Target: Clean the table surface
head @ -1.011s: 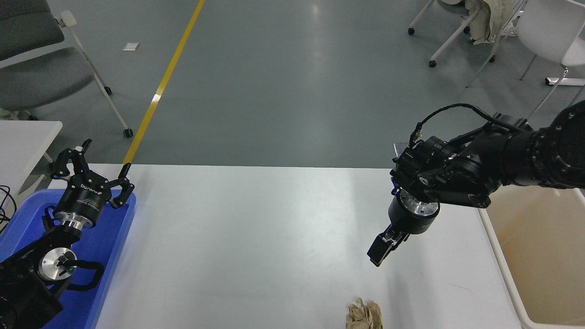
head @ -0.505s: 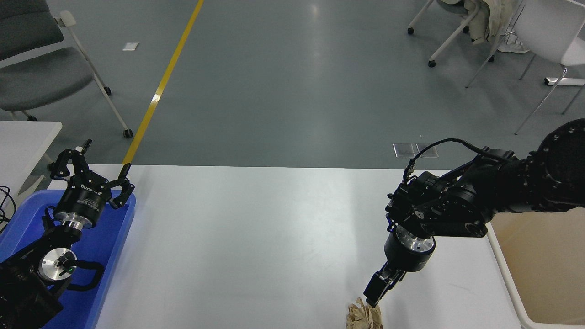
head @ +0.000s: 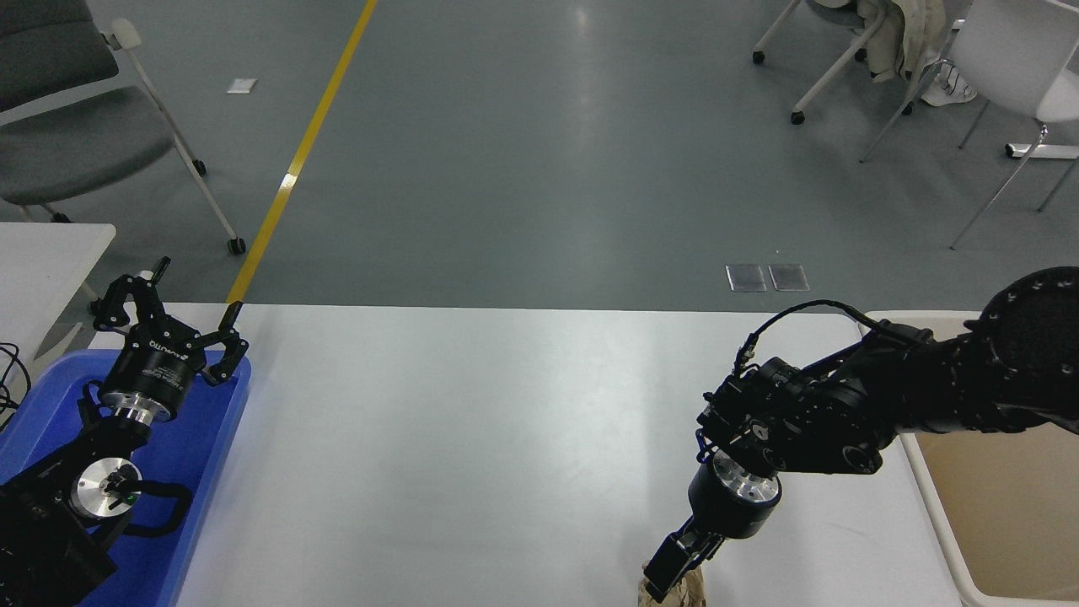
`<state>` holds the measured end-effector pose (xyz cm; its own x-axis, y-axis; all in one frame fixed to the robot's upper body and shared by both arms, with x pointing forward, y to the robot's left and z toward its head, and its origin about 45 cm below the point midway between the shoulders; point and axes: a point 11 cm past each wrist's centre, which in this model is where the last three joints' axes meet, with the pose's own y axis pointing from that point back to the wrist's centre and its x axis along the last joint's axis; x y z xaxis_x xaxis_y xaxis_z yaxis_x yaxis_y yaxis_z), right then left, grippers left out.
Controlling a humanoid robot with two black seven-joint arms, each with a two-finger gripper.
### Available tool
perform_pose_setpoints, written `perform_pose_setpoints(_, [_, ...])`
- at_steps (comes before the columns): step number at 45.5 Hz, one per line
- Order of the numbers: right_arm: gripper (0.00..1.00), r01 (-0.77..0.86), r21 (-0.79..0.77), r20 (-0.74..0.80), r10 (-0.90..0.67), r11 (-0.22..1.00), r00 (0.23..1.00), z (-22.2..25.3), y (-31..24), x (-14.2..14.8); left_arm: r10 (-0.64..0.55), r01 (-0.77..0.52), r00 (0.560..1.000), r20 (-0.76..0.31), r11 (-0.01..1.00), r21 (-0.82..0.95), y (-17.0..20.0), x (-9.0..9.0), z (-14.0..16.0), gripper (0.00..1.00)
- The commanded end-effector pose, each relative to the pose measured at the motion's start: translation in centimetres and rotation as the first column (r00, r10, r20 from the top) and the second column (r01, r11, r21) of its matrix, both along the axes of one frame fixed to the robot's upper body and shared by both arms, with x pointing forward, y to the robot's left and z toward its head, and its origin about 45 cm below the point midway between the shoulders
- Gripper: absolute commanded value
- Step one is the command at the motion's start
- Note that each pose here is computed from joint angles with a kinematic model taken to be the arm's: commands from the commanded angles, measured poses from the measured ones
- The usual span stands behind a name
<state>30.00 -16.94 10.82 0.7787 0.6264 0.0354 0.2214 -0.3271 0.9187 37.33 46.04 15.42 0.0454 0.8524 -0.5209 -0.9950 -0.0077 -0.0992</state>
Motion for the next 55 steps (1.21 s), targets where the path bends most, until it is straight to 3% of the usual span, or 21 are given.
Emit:
perform_pose_setpoints(1, [1.00, 0.037, 0.004, 0.004, -0.037, 0.999, 0.999, -1.2, -1.0, 0.0, 0.000, 0.000, 1.000, -0.001, 1.000, 0.001, 0.0, 0.0, 0.0, 1.00])
perform_pose_setpoints(46, [0.99, 0.079, 0.029, -0.023, -0.079, 0.996, 0.997, -4.3, -2.1, -2.3, 0.001, -0.001, 1.000, 0.000, 1.000, 0.000, 0.0, 0.0, 0.0, 1.00])
perform_pose_setpoints(48, [0.96, 0.082, 0.037, -0.006, -0.082, 0.996, 0.997, -4.3, -2.1, -2.0, 0.001, -0.001, 1.000, 0.000, 1.000, 0.000, 0.0, 0.0, 0.0, 1.00])
perform_pose_setpoints(55, [0.70, 0.095, 0.062, -0.007, -0.094, 0.994, 0.996, -4.6, -2.3, -1.7, 0.001, -0.001, 1.000, 0.000, 1.000, -0.001, 0.0, 0.0, 0.0, 1.00])
